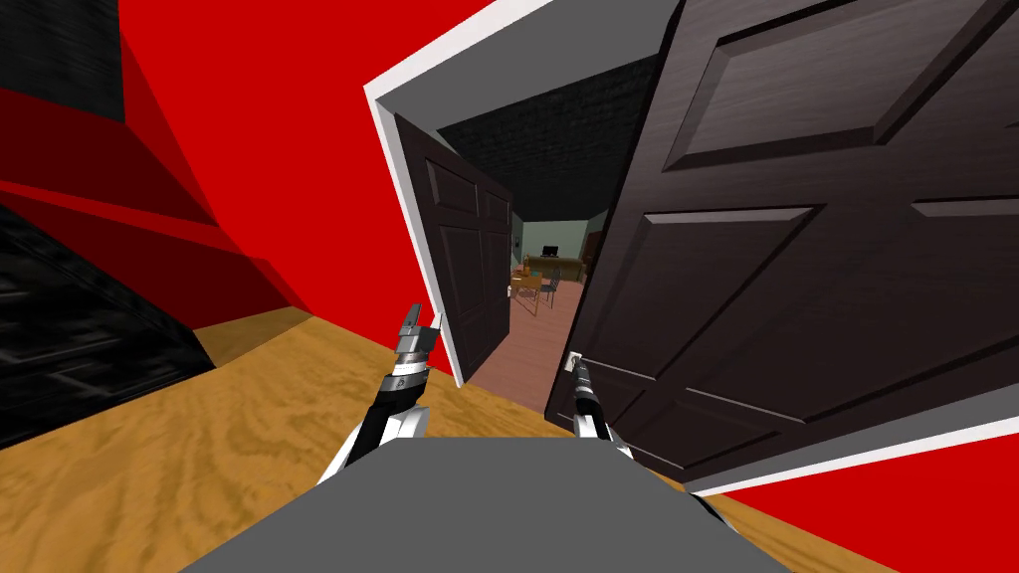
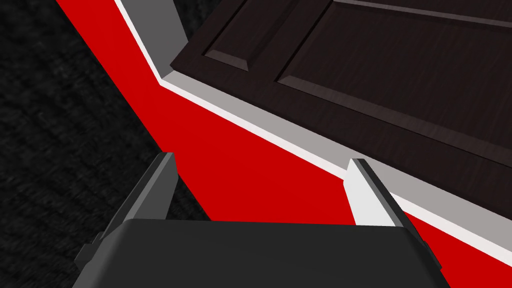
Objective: Push the door open
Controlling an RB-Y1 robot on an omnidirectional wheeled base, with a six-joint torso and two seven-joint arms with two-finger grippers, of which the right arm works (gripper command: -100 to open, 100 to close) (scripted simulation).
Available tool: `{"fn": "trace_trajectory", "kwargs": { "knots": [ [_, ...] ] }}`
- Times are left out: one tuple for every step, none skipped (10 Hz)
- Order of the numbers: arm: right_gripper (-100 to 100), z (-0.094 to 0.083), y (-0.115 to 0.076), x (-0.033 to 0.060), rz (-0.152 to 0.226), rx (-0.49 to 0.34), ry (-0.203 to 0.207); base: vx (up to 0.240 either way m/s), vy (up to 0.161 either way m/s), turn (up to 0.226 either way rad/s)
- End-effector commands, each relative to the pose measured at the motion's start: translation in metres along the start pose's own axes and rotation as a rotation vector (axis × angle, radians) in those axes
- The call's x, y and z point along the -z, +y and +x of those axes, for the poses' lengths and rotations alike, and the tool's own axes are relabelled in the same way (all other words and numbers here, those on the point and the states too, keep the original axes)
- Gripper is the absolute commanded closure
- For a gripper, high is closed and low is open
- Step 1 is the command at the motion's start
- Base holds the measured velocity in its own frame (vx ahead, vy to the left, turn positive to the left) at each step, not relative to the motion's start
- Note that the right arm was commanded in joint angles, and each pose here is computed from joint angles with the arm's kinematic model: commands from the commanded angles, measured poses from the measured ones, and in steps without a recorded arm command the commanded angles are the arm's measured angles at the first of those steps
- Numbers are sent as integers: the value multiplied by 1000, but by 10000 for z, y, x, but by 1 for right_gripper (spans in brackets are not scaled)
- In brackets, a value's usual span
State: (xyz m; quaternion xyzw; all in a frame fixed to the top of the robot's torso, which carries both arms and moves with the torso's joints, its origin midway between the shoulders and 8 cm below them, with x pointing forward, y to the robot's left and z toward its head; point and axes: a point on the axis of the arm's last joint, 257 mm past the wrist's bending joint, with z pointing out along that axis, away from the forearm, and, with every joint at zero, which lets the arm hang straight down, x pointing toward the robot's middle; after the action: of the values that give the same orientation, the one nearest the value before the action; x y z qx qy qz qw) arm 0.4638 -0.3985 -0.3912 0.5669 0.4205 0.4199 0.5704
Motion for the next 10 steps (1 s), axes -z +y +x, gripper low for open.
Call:
{"fn": "trace_trajectory", "kwargs": {
  "knots": [
    [100, 1, -3, 5, 0, -1, 0, -8, 2, 0],
    [100, 1, -3, 5, 0, -1, 0, 0, 0, 0],
    [100, 1, -3, 5, 0, -1, 0, 0, 0, 0],
    [100, 3, -15, 9, 4, 0, -3, 90, 1, -76],
    [100, 4, -15, 8, 3, 0, -4, 134, 16, -82],
    [100, 4, -14, 6, 3, 0, -5, 155, 3, -89],
    [100, 5, -13, 4, 3, 0, -7, 156, -11, -91],
    [100, 5, -12, 2, 3, 0, -9, 169, -23, -84],
    [100, 6, -11, -1, 2, 0, -12, 203, -13, -92],
    [100, 7, -10, -3, 2, 1, -15, 198, -1, -145]
  ]
}}
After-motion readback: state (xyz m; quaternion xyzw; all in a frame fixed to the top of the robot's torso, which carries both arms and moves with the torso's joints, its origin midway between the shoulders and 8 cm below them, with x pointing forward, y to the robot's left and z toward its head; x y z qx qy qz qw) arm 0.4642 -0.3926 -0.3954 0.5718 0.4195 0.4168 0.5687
